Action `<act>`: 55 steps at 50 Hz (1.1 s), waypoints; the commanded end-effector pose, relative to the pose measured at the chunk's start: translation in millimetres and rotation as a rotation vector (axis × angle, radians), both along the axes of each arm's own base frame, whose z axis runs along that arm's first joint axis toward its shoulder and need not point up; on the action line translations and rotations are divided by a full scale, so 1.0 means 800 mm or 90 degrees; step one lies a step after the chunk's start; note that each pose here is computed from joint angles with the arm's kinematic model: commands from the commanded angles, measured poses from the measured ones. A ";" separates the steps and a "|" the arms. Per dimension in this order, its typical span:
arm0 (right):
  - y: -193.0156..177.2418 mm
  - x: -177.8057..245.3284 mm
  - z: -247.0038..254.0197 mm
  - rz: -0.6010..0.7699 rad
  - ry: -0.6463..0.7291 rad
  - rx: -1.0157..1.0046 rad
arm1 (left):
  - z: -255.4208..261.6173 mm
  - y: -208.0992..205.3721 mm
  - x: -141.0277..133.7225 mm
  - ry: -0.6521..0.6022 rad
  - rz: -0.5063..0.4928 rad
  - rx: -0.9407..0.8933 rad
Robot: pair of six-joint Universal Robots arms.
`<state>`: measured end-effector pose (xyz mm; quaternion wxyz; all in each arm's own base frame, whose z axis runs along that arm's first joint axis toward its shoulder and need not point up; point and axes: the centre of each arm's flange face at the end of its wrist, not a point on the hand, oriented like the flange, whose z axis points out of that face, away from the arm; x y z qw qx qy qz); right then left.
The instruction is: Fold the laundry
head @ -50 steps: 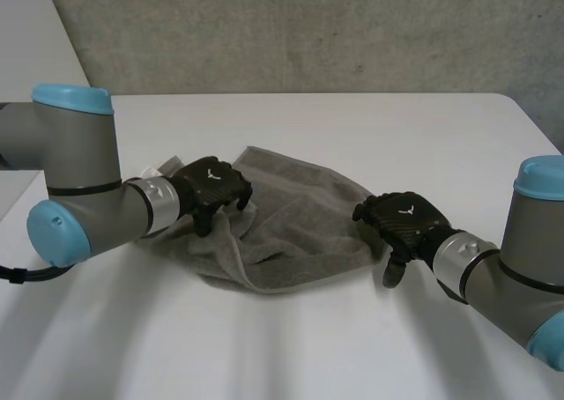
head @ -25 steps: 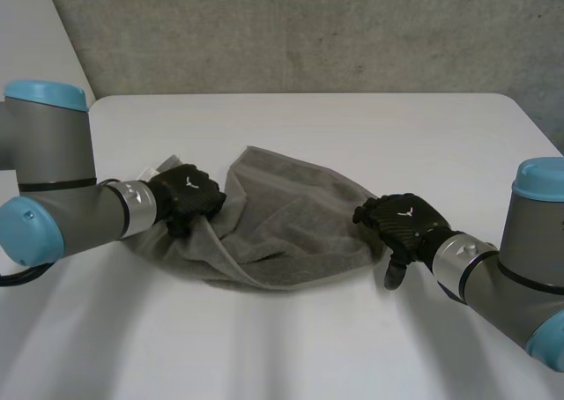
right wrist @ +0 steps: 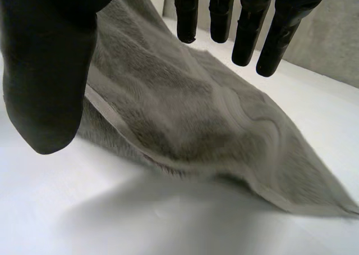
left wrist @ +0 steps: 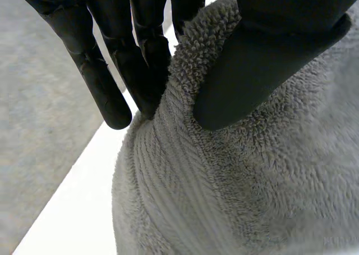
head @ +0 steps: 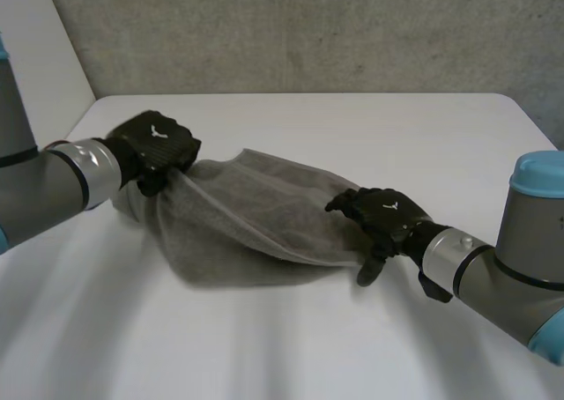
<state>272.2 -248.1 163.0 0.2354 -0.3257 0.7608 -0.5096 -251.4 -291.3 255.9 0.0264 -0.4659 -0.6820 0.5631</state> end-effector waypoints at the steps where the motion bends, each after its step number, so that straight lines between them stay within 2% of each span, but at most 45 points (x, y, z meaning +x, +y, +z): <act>1: 0.000 0.015 -0.002 0.013 -0.090 0.087 | 0.026 0.007 0.008 0.102 0.079 0.034; 5: 0.005 0.032 -0.011 0.027 -0.085 0.092 | 0.034 0.011 0.008 0.128 0.088 0.039; 10: -0.008 0.044 -0.039 -0.018 -0.049 0.092 | 0.059 0.017 0.015 0.165 0.102 0.018; 14: -0.001 0.053 -0.050 -0.012 -0.036 0.106 | 0.066 0.018 0.020 0.184 0.120 0.016; 21: 0.010 0.058 -0.040 0.003 -0.041 0.100 | 0.067 0.021 0.022 0.196 0.135 0.025; 29: 0.004 0.046 0.033 -0.014 -0.084 0.007 | 0.060 0.017 0.029 0.193 0.146 0.033; 31: -0.017 0.022 0.077 -0.051 -0.110 -0.056 | 0.061 0.017 0.032 0.195 0.151 0.034; 35: -0.034 -0.006 0.121 -0.083 -0.126 -0.126 | 0.068 0.024 0.032 0.201 0.147 0.022; 37: -0.034 -0.021 0.164 -0.094 -0.136 -0.197 | 0.077 0.029 0.030 0.222 0.142 0.006; 38: -0.034 -0.021 0.165 -0.094 -0.136 -0.197 | 0.077 0.029 0.030 0.223 0.142 0.006; 40: -0.019 -0.029 0.201 -0.086 -0.140 -0.247 | 0.091 0.036 0.031 0.274 0.144 -0.011; 43: -0.011 -0.031 0.215 -0.082 -0.136 -0.270 | 0.098 0.041 0.032 0.306 0.145 -0.015; 45: 0.002 -0.035 0.238 -0.080 -0.104 -0.341 | 0.107 0.048 0.032 0.369 0.143 -0.021; 46: 0.002 -0.035 0.238 -0.080 -0.103 -0.341 | 0.107 0.048 0.032 0.369 0.143 -0.021; 48: 0.008 -0.042 0.243 -0.081 -0.032 -0.392 | 0.106 0.052 0.032 0.407 0.142 -0.025; 49: 0.008 -0.042 0.243 -0.081 -0.032 -0.392 | 0.106 0.052 0.032 0.408 0.142 -0.025; 51: 0.005 -0.042 0.219 -0.076 0.068 -0.368 | 0.100 0.051 0.032 0.415 0.144 -0.022; 52: 0.005 -0.042 0.219 -0.076 0.069 -0.368 | 0.090 0.051 0.031 0.412 0.146 -0.015; 55: -0.008 -0.038 0.190 -0.060 0.158 -0.324 | 0.064 0.051 0.026 0.400 0.146 0.014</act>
